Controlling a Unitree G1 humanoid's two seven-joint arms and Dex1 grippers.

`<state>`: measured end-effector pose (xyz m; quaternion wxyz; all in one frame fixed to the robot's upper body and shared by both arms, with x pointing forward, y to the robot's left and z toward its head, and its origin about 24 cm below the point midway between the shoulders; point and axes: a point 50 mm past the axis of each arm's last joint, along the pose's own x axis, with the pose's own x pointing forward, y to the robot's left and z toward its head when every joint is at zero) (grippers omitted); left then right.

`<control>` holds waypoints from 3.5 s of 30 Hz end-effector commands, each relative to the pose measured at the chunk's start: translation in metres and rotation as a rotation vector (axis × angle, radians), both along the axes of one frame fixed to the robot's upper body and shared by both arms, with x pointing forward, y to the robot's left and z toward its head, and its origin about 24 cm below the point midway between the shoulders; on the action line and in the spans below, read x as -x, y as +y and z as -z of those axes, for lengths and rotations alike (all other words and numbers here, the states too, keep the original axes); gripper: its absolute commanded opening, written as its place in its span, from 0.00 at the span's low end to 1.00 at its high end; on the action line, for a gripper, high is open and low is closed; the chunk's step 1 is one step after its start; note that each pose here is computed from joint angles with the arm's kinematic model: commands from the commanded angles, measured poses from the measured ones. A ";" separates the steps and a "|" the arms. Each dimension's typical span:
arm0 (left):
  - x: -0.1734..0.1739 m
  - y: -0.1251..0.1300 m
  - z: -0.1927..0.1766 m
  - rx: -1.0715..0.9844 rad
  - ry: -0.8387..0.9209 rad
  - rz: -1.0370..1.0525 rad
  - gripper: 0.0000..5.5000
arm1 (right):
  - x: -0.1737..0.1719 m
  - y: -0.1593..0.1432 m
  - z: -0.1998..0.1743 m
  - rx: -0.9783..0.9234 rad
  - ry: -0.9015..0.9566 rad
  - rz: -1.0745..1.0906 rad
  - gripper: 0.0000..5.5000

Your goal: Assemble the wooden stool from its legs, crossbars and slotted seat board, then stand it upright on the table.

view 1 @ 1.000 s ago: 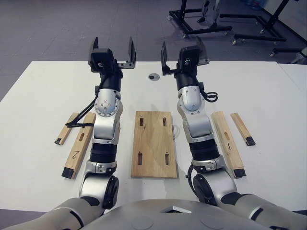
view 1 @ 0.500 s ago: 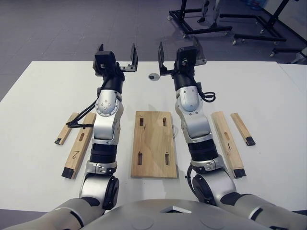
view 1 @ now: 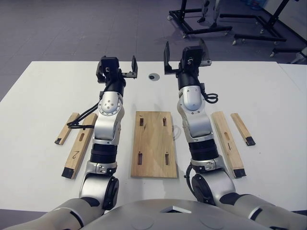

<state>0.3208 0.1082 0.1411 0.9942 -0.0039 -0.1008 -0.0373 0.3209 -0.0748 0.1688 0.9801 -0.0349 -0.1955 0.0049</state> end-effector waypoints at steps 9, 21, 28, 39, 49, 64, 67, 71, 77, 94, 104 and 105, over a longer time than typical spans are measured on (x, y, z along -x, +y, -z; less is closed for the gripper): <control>-0.001 -0.004 -0.007 0.019 -0.051 0.062 0.98 | -0.007 -0.005 0.000 -0.041 0.038 0.023 0.94; -0.002 -0.003 -0.008 0.001 -0.069 0.073 0.98 | -0.005 -0.009 -0.002 -0.057 0.023 0.031 0.94; 0.000 -0.003 -0.010 -0.013 -0.102 0.058 0.98 | -0.005 -0.019 0.002 -0.049 0.042 0.058 0.87; 0.013 0.004 -0.008 -0.051 -0.118 0.003 0.85 | 0.027 -0.128 0.034 -0.019 0.204 0.245 0.69; 0.039 0.014 -0.002 -0.060 -0.111 -0.123 0.85 | 0.096 -0.212 0.079 -0.004 0.596 0.084 0.69; 0.057 0.001 0.004 -0.025 -0.091 -0.143 0.85 | 0.145 -0.261 0.121 0.095 0.927 0.067 0.69; 0.055 0.001 0.004 -0.023 -0.090 -0.138 0.85 | 0.153 -0.258 0.134 0.045 1.013 0.008 0.69; 0.055 0.000 0.006 -0.014 -0.081 -0.137 0.85 | 0.163 -0.253 0.150 0.009 1.141 -0.029 0.63; 0.056 -0.004 0.007 0.003 -0.074 -0.113 0.85 | 0.160 -0.243 0.161 -0.005 1.252 -0.036 0.43; 0.047 0.002 0.003 -0.002 -0.090 -0.090 0.85 | 0.086 -0.235 0.131 -0.032 0.981 0.285 0.23; 0.033 0.004 -0.005 0.178 -0.038 0.095 0.85 | 0.042 -0.120 0.025 -0.138 0.405 -0.177 0.23; 0.032 0.003 -0.006 0.252 -0.021 0.154 0.85 | 0.048 -0.101 0.020 -0.102 0.353 -0.286 0.23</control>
